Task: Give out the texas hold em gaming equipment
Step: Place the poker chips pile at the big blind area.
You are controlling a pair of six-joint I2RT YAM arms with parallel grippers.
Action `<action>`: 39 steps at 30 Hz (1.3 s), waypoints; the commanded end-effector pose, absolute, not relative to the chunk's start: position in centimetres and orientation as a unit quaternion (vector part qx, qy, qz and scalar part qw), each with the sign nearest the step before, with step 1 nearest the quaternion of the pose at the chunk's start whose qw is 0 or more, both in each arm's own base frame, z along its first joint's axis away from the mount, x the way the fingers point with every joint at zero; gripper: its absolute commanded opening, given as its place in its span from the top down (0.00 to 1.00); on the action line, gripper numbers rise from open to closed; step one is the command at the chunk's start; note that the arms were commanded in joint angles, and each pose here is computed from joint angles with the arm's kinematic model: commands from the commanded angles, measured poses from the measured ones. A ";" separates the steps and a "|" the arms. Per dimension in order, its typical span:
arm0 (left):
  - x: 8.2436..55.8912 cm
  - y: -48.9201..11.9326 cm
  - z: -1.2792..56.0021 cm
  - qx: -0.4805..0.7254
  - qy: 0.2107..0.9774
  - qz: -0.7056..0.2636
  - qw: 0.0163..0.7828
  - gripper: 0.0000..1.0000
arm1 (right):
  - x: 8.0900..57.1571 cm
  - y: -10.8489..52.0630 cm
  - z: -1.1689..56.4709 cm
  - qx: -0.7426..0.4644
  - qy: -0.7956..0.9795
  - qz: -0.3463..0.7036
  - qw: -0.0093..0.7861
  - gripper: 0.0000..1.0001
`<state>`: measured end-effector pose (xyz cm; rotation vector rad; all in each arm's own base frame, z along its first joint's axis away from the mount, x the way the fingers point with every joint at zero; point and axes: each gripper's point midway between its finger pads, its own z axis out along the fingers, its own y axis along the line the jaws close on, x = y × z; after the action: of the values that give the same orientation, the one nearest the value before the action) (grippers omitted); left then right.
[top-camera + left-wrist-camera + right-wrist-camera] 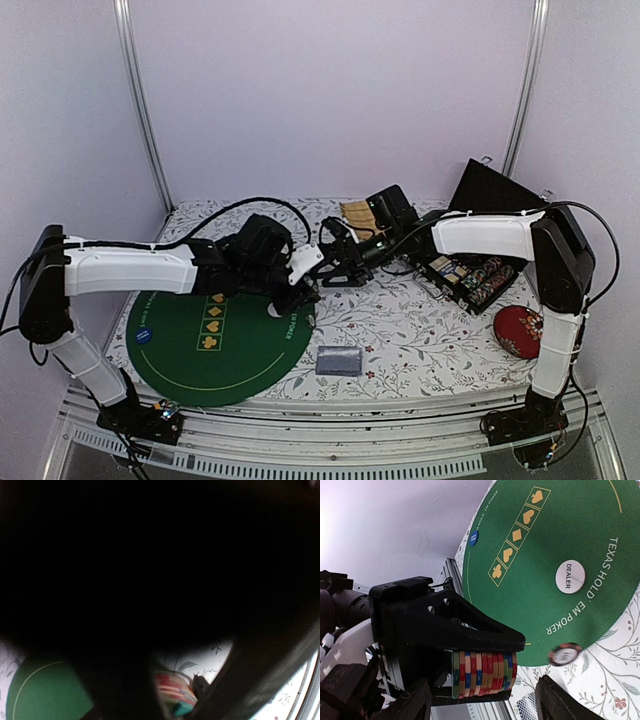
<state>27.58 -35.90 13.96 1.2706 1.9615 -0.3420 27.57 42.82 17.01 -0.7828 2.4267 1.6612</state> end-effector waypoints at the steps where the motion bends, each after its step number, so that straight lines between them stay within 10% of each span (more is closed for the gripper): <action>1: 28.6 -34.5 12.4 0.469 0.798 -0.134 0.354 1.00 | 28.5 42.3 16.5 -0.255 0.795 0.546 0.064 0.25; 39: 36.9 -3.2 8.5 -0.048 0.954 -0.028 0.295 1.00 | 31.5 34.8 17.9 -0.308 0.849 0.366 0.224 0.24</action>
<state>37.03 -3.76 7.59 -0.0666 2.5765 -0.0748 31.41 35.86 16.73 -0.8261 2.3855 1.0624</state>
